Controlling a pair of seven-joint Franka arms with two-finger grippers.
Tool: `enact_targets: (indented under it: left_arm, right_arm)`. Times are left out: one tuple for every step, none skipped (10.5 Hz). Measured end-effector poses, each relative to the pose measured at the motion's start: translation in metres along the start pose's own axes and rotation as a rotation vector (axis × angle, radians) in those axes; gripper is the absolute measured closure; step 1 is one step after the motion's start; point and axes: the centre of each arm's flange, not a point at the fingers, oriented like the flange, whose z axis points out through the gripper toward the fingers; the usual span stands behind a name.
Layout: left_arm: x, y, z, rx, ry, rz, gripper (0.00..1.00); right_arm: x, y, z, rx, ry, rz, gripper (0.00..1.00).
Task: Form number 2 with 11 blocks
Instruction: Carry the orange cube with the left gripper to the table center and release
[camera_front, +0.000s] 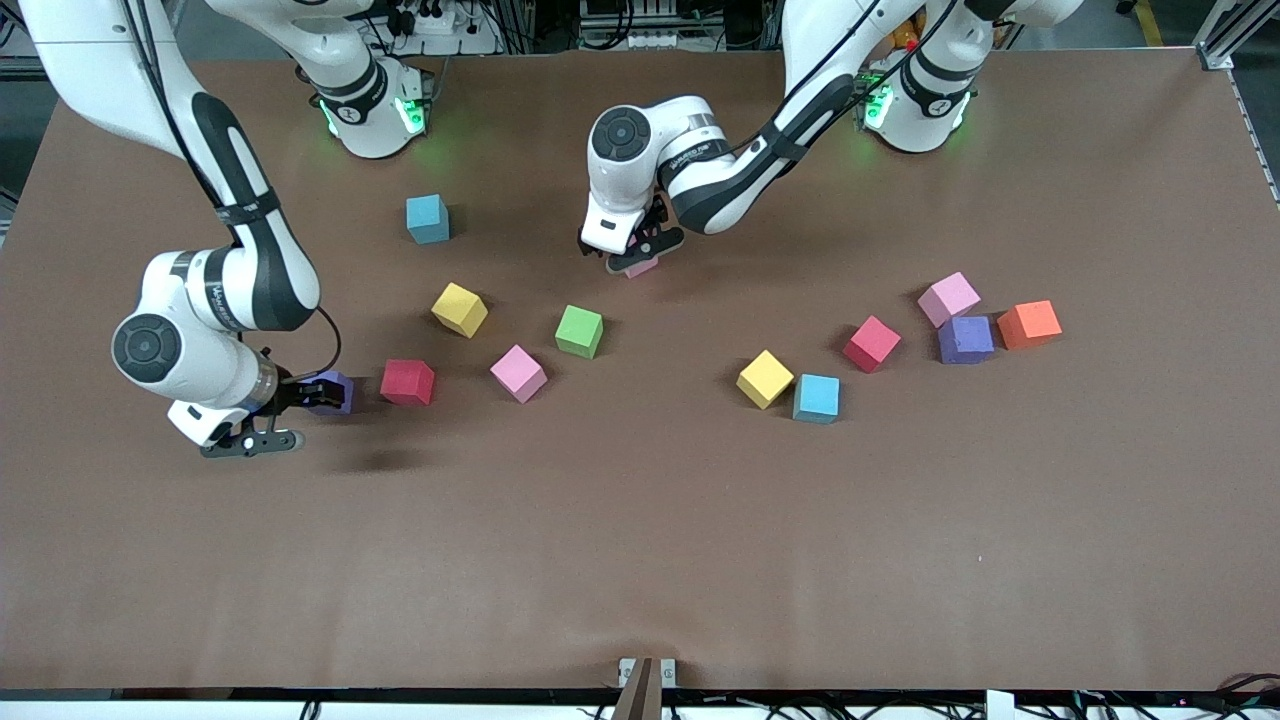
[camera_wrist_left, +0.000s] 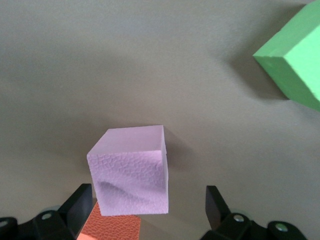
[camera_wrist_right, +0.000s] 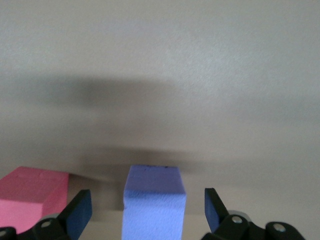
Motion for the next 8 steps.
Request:
enact_targets:
  left_arm:
    - [0.001,-0.001,0.005,0.008,-0.004,-0.011,0.0]
    - [0.001,-0.003,0.01,0.017,-0.007,-0.015,0.0]
    - [0.001,-0.004,0.015,0.025,-0.011,-0.015,0.0]
    - [0.001,-0.006,0.021,0.035,-0.016,-0.016,0.0]
    - [0.001,-0.008,0.026,0.044,-0.02,-0.017,0.0]
    - [0.003,-0.009,0.031,0.051,-0.023,-0.02,0.02]
    - [0.006,-0.01,0.035,0.056,-0.024,-0.025,0.16]
    - [0.009,-0.01,0.036,0.058,-0.023,-0.03,0.31]
  right_arm:
    - [0.0,0.006,0.009,0.001,0.004,0.005,0.0]
    - [-0.002,0.008,0.024,0.003,-0.007,0.009,0.0]
    - [-0.006,0.008,0.038,0.005,-0.027,0.01,0.0]
    - [-0.008,0.007,0.045,0.006,-0.039,0.009,0.0]
    - [-0.01,0.007,0.05,0.008,-0.05,0.009,0.0]
    - [-0.013,0.006,0.058,0.01,-0.064,0.009,0.0]
    - [-0.016,0.005,0.065,0.011,-0.079,0.008,0.0]
    - [-0.018,0.005,0.072,0.013,-0.091,0.008,0.0]
